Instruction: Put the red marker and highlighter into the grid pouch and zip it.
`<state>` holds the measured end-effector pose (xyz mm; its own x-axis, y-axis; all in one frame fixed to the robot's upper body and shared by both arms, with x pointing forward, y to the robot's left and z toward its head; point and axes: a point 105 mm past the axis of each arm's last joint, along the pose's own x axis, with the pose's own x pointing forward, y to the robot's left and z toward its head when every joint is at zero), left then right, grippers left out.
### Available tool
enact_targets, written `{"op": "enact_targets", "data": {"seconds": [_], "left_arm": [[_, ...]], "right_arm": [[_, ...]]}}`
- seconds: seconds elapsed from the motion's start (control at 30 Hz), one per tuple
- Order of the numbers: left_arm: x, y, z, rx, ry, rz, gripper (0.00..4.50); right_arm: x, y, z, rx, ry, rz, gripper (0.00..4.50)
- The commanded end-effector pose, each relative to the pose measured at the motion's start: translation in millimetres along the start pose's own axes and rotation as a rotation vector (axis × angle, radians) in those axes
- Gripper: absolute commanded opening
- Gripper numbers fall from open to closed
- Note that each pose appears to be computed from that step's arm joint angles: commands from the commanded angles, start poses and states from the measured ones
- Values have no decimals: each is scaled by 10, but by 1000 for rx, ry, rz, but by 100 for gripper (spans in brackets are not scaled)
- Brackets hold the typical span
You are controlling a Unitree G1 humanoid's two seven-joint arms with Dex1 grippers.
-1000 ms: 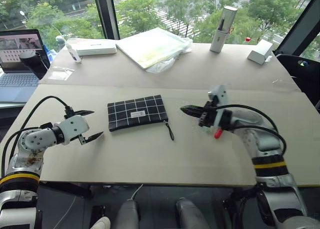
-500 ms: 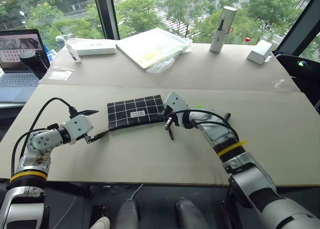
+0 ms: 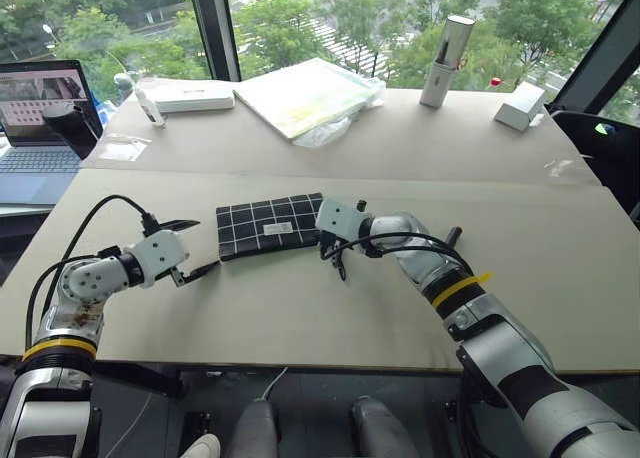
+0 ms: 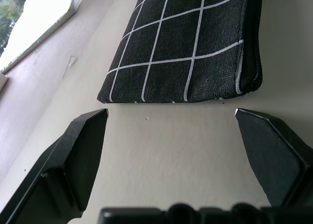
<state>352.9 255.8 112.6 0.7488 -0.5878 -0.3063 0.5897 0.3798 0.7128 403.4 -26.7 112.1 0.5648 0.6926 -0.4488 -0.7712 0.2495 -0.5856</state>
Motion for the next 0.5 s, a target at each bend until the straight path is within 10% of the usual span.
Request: {"op": "enact_targets", "data": {"seconds": [0.03,0.5], "left_arm": [[180,-152,6,48,-7,-68,450],[554,5,282,161,-94,-35,450]], "right_arm": [[-44,-65,-57,3,21,-13,2],[-53,-84,-52,23,10,-30,2]]}}
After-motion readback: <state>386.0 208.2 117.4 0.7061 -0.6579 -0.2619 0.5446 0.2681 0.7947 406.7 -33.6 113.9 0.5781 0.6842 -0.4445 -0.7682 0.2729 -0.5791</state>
